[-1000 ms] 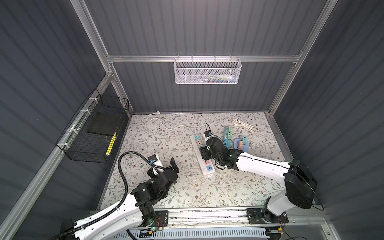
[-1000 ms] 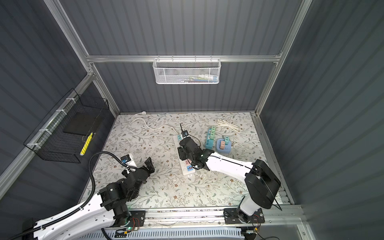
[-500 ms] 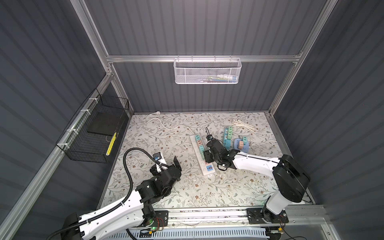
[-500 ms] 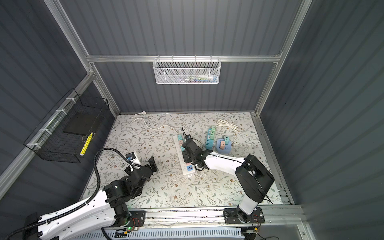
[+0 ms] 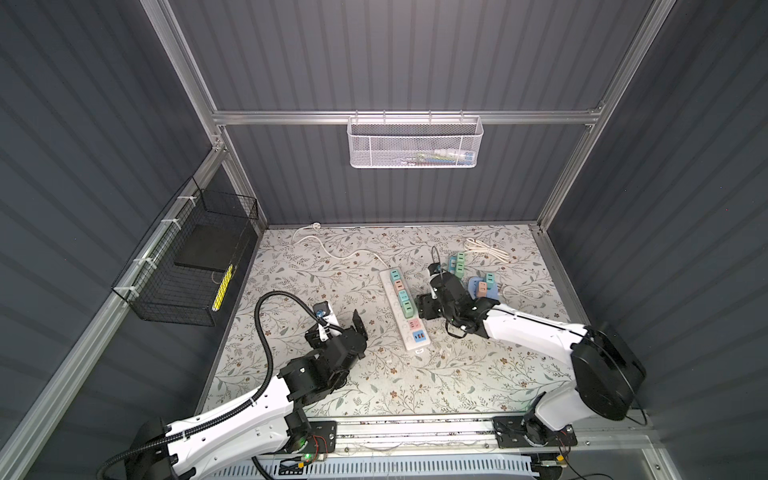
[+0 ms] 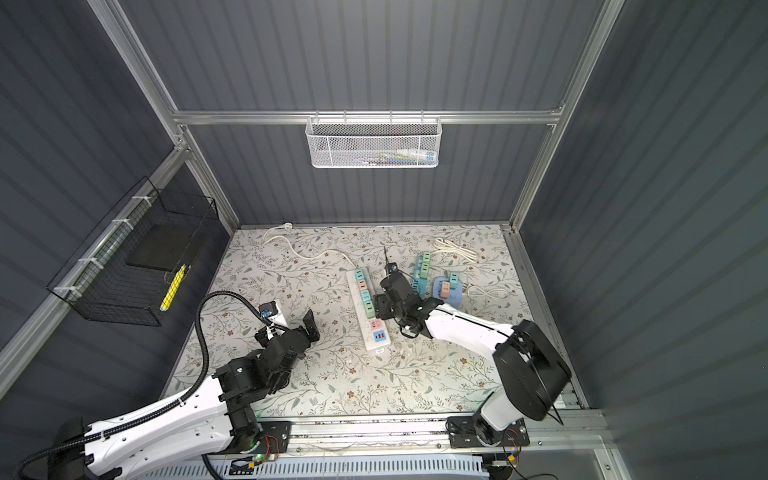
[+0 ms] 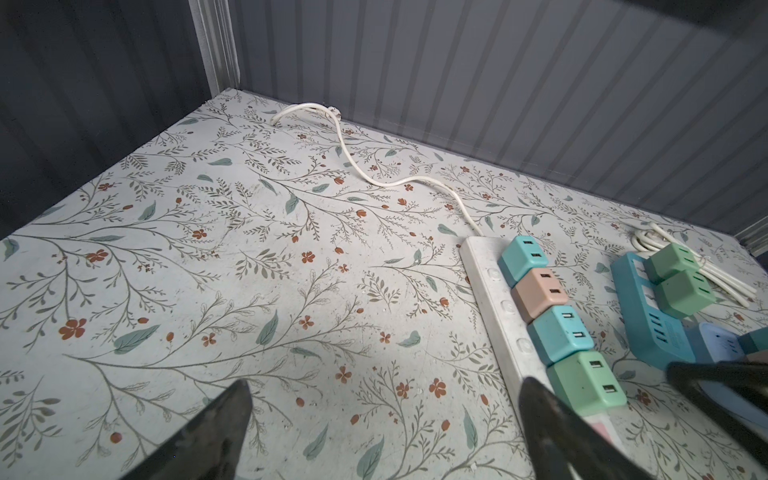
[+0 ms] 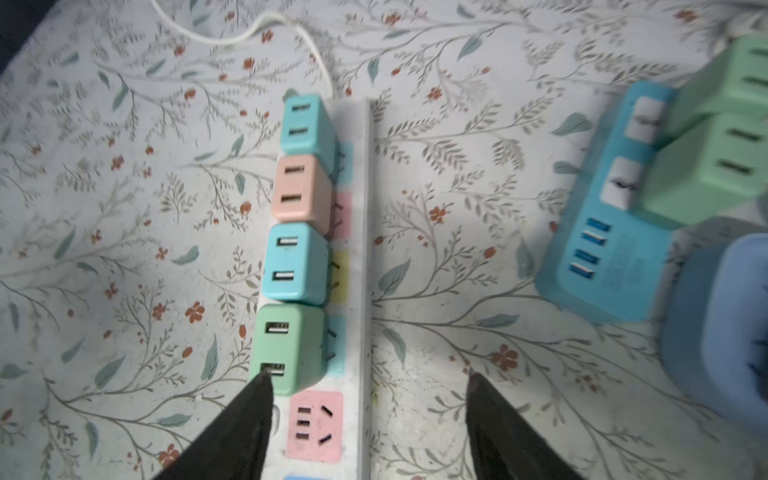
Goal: Insert the plug
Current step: 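Open the right gripper and move it toward the lavender socket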
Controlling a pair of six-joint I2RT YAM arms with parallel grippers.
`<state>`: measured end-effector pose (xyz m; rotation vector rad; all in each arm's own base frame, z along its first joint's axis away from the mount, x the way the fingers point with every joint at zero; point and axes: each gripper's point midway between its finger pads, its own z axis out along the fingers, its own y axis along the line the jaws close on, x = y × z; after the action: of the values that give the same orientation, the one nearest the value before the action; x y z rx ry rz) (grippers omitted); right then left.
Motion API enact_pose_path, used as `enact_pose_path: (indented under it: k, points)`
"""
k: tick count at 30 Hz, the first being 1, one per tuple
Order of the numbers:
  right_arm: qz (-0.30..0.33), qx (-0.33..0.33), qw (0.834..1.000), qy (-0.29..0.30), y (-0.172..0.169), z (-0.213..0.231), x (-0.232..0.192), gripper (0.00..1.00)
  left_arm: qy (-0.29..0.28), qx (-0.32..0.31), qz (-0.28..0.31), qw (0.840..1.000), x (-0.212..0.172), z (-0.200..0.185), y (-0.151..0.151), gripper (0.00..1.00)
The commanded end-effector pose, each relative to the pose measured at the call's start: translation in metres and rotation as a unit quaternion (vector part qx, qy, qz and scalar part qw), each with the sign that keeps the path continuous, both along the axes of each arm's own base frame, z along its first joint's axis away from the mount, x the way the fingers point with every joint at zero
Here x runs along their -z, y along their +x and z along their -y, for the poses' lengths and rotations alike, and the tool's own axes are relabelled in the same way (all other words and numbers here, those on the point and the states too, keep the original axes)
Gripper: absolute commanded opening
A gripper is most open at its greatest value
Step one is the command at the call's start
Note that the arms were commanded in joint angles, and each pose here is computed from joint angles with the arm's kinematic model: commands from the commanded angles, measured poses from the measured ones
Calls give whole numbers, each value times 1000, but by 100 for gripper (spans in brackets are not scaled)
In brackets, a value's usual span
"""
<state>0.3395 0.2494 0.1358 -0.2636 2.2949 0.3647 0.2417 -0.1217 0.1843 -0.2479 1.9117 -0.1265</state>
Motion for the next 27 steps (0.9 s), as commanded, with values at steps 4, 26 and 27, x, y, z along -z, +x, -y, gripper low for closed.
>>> enact_pose_path:
  k: [4,26,27]
  points:
    - [-6,103,994,29,20,73,-26,78,5,7,30,1000,-23,6,8,100]
    - [-133,216,967,10,60,189,31,99,18,46,-16,999,-21,24,22,100]
    - [-136,213,967,10,64,189,33,99,20,48,-17,998,-21,25,23,100]
